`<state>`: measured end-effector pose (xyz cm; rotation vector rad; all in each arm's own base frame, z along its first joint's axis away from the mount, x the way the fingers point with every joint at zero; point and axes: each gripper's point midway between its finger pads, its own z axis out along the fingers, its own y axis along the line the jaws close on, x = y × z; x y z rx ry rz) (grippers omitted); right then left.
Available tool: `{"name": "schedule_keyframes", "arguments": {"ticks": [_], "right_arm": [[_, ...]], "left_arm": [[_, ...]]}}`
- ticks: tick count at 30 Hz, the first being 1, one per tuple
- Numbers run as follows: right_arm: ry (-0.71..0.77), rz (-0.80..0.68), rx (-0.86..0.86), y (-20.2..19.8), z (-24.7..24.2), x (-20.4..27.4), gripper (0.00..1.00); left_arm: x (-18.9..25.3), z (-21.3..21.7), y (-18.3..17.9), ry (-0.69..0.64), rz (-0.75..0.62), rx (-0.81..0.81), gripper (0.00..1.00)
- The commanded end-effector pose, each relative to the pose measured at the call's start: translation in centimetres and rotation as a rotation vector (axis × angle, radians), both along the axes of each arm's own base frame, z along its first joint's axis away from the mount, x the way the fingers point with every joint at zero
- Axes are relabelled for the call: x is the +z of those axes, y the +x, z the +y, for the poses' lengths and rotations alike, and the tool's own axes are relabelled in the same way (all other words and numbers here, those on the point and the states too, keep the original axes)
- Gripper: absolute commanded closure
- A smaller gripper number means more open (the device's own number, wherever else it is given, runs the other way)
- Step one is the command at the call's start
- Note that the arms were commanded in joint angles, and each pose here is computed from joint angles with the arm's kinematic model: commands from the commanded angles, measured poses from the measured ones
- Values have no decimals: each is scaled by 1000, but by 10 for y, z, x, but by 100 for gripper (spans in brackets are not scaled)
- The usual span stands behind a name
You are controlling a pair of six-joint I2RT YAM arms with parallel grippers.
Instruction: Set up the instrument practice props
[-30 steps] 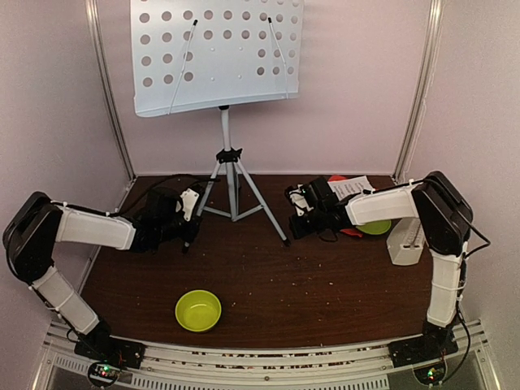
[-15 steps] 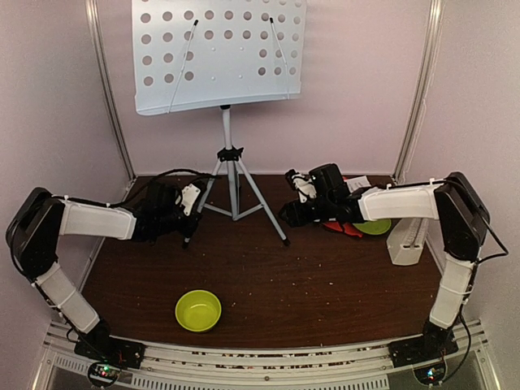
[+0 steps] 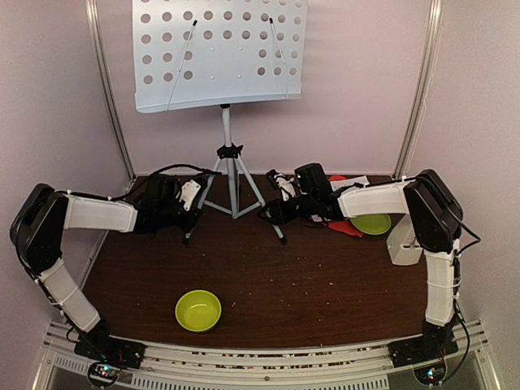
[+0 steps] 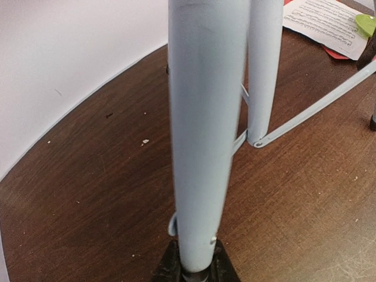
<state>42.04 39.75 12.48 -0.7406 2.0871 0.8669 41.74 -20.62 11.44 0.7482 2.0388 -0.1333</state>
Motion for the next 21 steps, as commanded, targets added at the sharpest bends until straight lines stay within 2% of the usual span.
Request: {"name": "schedule_keyframes", "arguments": {"ticks": [1,9,12,21], "right_arm": [[71,9,58,-2,16,8,56],[121,10,121,-29,17,11,89],[117,-7,122,-40,15,14,99],[106,-24,118,-81,-4,19,100]], "left_arm": [[12,2,15,-12,-31,16,94],[16,-3,14,-26,-40,-13,96],[17,-4,13,-32,-38,-22,97],[25,-5,-3,-89,-56,-45,97]]}}
